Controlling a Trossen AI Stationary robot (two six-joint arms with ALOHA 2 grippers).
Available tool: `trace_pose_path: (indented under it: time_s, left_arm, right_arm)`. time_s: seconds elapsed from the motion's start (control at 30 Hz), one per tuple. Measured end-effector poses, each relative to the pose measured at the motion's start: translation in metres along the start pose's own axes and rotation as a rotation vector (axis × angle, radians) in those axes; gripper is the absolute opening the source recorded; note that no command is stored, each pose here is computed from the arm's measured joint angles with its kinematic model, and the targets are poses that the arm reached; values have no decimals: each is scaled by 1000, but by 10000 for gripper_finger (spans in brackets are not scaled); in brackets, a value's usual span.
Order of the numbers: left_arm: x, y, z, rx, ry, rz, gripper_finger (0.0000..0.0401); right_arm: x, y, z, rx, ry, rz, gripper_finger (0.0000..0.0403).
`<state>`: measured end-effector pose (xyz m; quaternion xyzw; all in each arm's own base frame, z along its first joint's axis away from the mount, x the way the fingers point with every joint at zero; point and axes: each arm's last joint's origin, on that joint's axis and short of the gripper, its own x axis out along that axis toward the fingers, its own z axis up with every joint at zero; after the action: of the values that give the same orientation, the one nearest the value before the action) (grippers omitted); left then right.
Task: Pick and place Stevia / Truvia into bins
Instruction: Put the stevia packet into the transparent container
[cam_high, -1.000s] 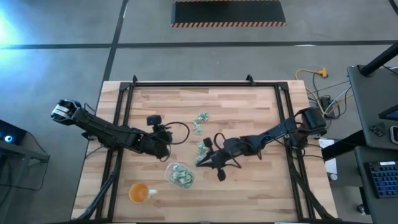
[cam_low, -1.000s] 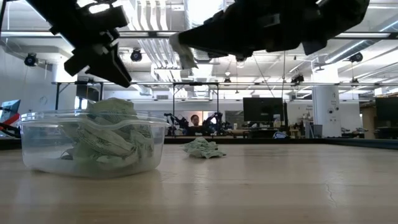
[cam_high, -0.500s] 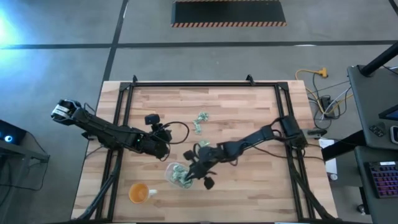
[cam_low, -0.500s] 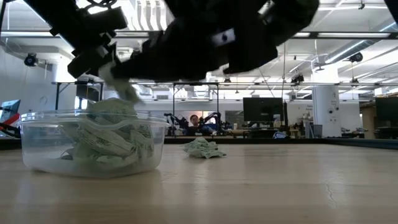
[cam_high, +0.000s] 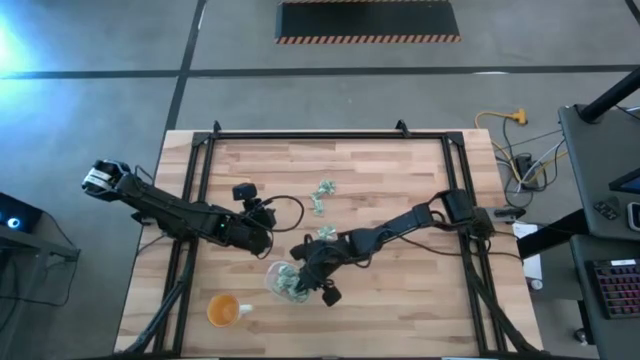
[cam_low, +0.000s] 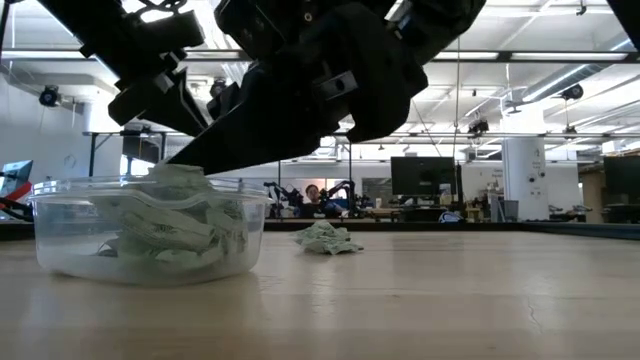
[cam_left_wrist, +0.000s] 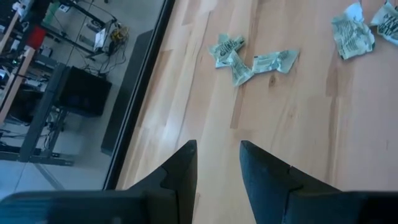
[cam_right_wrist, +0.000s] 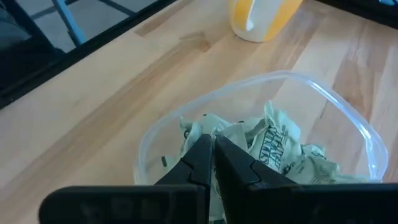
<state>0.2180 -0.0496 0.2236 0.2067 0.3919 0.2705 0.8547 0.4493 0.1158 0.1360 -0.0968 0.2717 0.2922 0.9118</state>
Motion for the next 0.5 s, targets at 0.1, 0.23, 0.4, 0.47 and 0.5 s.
trace_pose_path:
  time_s: [0.1, 0.23, 0.4, 0.47, 0.5]
  left_arm:
    - [0, 0, 0, 0, 1, 0, 105]
    - [0, 0, 0, -1, 0, -1, 105]
    - [0, 0, 0, -1, 0, -1, 105]
    - [0, 0, 0, -1, 0, -1, 105]
    - [0, 0, 0, -1, 0, -1, 105]
  right_arm:
    - [0, 0, 0, -5, -1, 2, 25]
    - [0, 1, 0, -5, -7, 35, 67]
    - [-1, 2, 3, -28, -30, 91, 131]
    - [-4, 4, 9, -39, -56, 133, 150]
    - [-6, 5, 12, -43, -72, 161, 159]
